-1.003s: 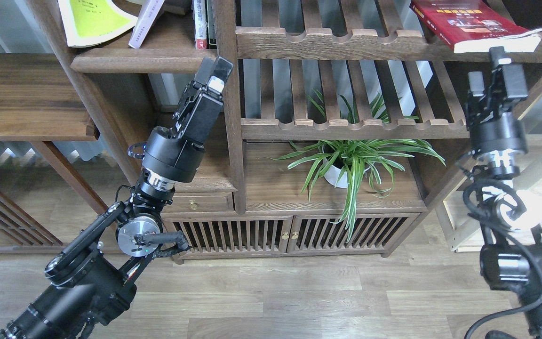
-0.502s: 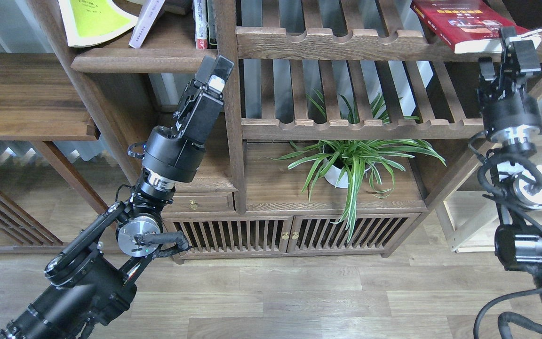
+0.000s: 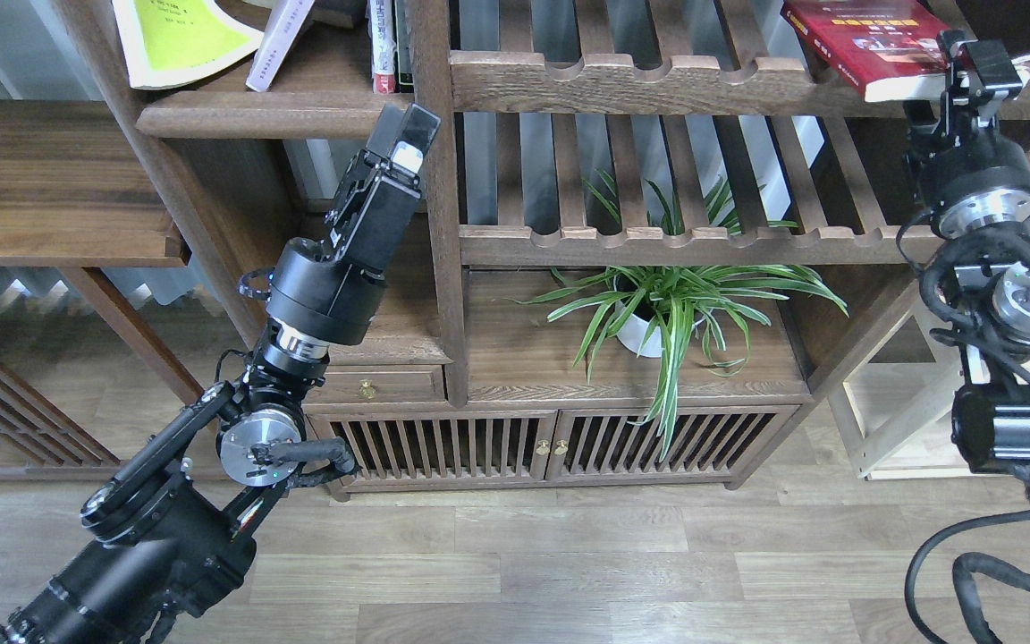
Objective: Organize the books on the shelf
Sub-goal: 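Raise the right gripper to the red book on the top shelf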
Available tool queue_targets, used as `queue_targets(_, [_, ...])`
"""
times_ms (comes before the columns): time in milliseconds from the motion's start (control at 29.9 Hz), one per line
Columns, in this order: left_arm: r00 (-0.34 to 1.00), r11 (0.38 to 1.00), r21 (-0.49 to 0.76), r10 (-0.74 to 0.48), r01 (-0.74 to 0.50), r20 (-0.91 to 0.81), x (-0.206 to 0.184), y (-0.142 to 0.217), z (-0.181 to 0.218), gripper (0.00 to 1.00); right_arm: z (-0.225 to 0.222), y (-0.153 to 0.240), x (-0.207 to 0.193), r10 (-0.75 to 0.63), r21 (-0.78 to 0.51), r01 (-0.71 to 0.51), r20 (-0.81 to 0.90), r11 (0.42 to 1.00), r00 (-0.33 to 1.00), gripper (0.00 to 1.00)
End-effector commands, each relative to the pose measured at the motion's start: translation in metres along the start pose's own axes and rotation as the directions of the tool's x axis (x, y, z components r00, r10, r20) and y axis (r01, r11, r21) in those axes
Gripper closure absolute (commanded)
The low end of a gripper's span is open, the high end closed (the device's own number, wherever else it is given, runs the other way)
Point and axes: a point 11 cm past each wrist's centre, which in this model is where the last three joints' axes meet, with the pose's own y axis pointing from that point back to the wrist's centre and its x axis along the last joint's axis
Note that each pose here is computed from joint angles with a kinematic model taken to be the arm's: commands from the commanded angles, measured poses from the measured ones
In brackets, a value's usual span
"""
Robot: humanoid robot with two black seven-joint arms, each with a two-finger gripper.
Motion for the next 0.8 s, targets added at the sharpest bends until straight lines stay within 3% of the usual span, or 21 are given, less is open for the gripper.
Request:
queue_targets(0, [1.000,1.000,0.004,0.001,-0.001,0.002,0.001,0.001,0.000,0.04,-0.006,0.000,-0.001,0.005,0.005,-0.005,-0.017,1.000,1.000,0.30])
queue_targets(267, [1.000,1.000,0.006,0.001,-0.001,0.002,0.001,0.001,-0.001,0.04,-0.002,0.000,-0.001,0.005,-0.024,-0.006,-0.018,1.000,1.000,0.44])
queue_targets(769, [1.000,1.000,0.009,0.004,-0.005,0.018,0.004,0.003,0.004,0.04,0.020,0.002,-0.005,-0.063,-0.074,0.069,0.078,0.995,0.995,0.92])
